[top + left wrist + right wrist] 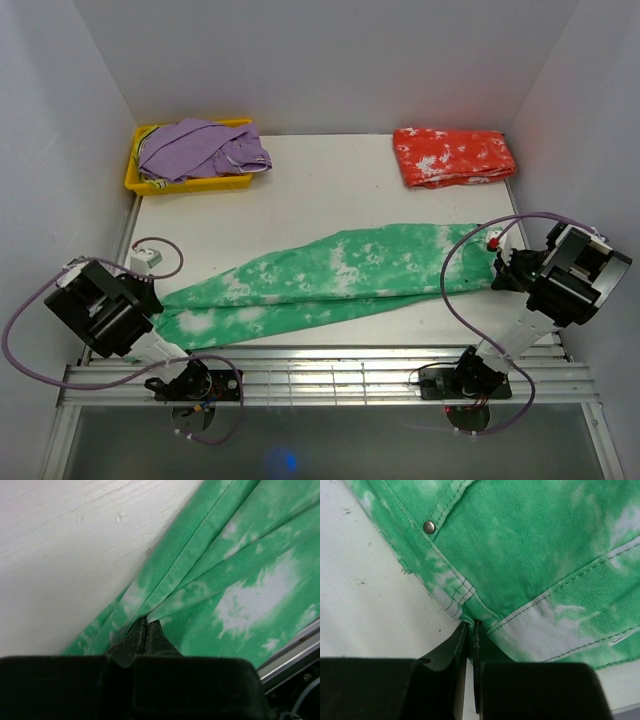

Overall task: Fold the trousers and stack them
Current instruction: Fold the trousers

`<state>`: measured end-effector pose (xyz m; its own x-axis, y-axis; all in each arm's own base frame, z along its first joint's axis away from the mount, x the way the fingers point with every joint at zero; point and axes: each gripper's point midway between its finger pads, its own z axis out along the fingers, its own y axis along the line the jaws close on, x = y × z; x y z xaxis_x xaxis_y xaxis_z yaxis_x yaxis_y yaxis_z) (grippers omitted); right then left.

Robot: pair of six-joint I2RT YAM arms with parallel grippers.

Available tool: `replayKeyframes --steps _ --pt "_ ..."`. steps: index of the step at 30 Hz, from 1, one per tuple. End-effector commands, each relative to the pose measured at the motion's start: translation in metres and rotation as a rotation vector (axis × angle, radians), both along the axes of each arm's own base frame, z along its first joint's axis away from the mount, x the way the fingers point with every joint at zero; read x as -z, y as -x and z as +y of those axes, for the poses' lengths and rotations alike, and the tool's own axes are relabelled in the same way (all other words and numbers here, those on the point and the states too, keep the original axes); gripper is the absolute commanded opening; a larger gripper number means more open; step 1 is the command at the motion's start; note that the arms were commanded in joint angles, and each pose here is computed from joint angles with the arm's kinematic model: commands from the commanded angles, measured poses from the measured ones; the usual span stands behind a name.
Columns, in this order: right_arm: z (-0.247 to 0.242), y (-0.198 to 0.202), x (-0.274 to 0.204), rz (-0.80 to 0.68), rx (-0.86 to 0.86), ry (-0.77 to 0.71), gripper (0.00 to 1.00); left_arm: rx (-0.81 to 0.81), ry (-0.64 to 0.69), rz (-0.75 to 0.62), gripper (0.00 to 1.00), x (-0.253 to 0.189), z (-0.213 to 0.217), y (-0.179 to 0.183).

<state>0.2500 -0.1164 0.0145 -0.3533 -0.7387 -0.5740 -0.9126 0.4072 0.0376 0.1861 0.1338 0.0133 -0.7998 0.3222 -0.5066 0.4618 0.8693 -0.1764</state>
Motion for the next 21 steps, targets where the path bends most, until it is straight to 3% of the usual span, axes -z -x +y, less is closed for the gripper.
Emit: replayKeyframes --steps 1,2,6,8,12,16,21 --pt "-0.045 0.015 0.028 0.167 0.057 0.19 0.08 -0.024 -0.201 0.145 0.0 0.037 0.056 -0.032" --pt "-0.045 0.02 0.029 0.186 0.067 0.195 0.08 -0.017 -0.208 0.129 0.0 0.036 0.051 -0.054" --pt "-0.034 0.03 0.016 0.216 0.075 0.151 0.08 -0.015 -0.268 -0.09 0.0 -0.003 0.031 -0.206" --pt "-0.027 0.034 0.011 0.225 0.071 0.13 0.08 0.01 -0.274 -0.15 0.0 -0.019 0.024 -0.248" --pt "-0.021 0.039 0.005 0.241 0.064 0.103 0.08 0.071 -0.246 -0.189 0.0 -0.04 0.011 -0.264" --pt "-0.019 0.031 -0.006 0.204 0.062 0.082 0.08 0.117 -0.303 -0.302 0.0 -0.081 0.014 -0.267" --pt "-0.023 0.014 -0.02 0.193 0.11 0.04 0.08 0.098 -0.464 -0.655 0.0 -0.175 0.033 -0.286"
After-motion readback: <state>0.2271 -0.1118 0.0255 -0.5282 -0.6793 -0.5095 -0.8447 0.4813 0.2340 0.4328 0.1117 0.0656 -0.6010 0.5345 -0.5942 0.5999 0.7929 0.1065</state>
